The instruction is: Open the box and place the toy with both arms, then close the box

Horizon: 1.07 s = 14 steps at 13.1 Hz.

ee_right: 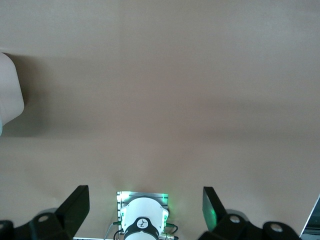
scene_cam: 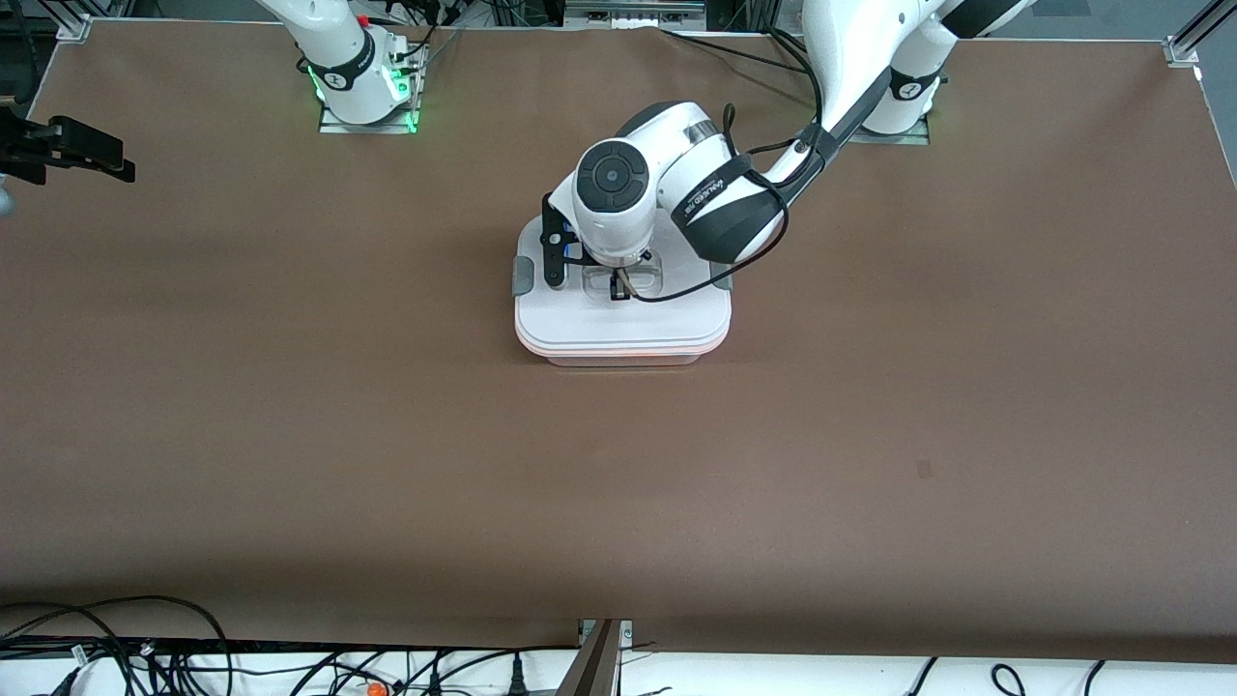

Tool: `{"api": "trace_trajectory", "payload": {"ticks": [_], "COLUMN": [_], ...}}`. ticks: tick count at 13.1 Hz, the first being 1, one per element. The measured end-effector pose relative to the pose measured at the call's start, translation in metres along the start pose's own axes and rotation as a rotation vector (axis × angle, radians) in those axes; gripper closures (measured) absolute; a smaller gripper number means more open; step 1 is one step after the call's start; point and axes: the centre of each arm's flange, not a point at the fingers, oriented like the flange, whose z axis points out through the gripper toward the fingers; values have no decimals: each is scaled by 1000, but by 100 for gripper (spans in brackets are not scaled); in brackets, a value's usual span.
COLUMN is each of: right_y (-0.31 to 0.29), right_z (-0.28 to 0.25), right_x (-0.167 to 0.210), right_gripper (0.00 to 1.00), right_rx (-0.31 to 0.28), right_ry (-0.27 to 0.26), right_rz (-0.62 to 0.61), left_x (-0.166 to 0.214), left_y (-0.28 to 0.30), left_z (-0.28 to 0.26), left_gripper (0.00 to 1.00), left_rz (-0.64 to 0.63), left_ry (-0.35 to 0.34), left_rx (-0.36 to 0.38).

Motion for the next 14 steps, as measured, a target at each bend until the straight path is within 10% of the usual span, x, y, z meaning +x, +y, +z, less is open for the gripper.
{"api": "trace_trajectory", "payload": {"ticks": [14], "right_y": [0], "right_z": [0], "right_x": [0], "right_gripper": [0], "right_rx": [0], "right_ry": [0], "right_rz": [0], "left_x": [-1], "left_y": [-4], "left_z": [-1], "left_gripper": [93], "left_rz": [-35], "left_ry": [7], "left_rx": [6]}}
